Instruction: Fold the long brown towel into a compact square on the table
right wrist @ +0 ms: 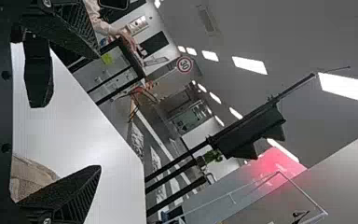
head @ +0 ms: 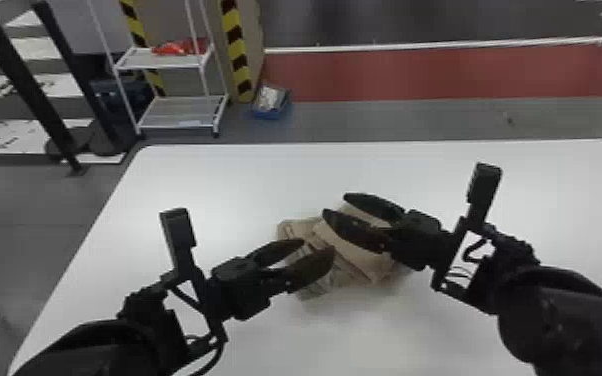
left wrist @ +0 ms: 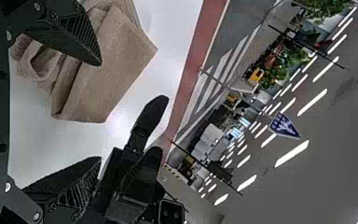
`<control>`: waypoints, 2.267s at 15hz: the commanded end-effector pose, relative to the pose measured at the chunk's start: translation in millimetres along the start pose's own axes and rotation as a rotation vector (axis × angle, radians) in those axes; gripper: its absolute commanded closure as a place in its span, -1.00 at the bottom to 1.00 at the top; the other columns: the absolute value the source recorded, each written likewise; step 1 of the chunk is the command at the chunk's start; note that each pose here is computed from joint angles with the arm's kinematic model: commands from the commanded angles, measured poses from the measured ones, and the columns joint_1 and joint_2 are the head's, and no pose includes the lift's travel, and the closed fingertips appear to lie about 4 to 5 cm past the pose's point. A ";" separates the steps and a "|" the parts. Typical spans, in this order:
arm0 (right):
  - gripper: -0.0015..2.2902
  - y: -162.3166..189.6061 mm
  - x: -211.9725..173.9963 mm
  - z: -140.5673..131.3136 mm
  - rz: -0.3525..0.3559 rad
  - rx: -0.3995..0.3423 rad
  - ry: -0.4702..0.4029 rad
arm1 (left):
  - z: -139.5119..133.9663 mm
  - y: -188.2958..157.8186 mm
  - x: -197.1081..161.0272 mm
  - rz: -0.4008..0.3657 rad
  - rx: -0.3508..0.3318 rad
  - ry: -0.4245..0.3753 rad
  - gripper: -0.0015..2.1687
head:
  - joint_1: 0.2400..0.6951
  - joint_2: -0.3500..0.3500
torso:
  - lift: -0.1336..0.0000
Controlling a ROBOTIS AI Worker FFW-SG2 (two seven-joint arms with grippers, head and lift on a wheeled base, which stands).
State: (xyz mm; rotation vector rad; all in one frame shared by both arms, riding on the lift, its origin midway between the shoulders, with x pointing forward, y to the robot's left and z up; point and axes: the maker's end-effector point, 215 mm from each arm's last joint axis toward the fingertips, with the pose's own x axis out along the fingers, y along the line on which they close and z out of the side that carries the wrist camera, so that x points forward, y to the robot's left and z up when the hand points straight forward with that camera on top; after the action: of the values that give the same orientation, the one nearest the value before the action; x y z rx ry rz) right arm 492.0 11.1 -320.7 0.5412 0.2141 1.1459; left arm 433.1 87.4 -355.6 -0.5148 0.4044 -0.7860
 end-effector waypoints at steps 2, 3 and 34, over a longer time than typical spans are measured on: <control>-0.96 -8.7 -8.0 -3.7 -0.030 -0.014 0.012 | 14.2 12.0 -11.2 0.013 -0.009 -0.051 -0.82 | 1.00 0.35 | -0.86; -0.96 -13.0 -13.5 0.2 -0.043 -0.012 0.004 | 16.6 14.9 -14.3 0.018 -0.011 -0.057 -0.82 | 1.00 0.36 | -0.86; -0.94 -4.9 -269.7 61.4 -0.510 0.025 -0.107 | 39.9 160.0 49.9 0.119 0.588 0.196 0.98 | 1.00 -0.25 | -0.86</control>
State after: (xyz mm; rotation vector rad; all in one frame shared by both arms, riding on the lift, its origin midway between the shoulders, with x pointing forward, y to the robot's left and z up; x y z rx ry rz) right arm 418.0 -247.8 -301.8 0.5077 0.2561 0.6218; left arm 576.3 160.3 -413.7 0.0311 0.3622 -0.7781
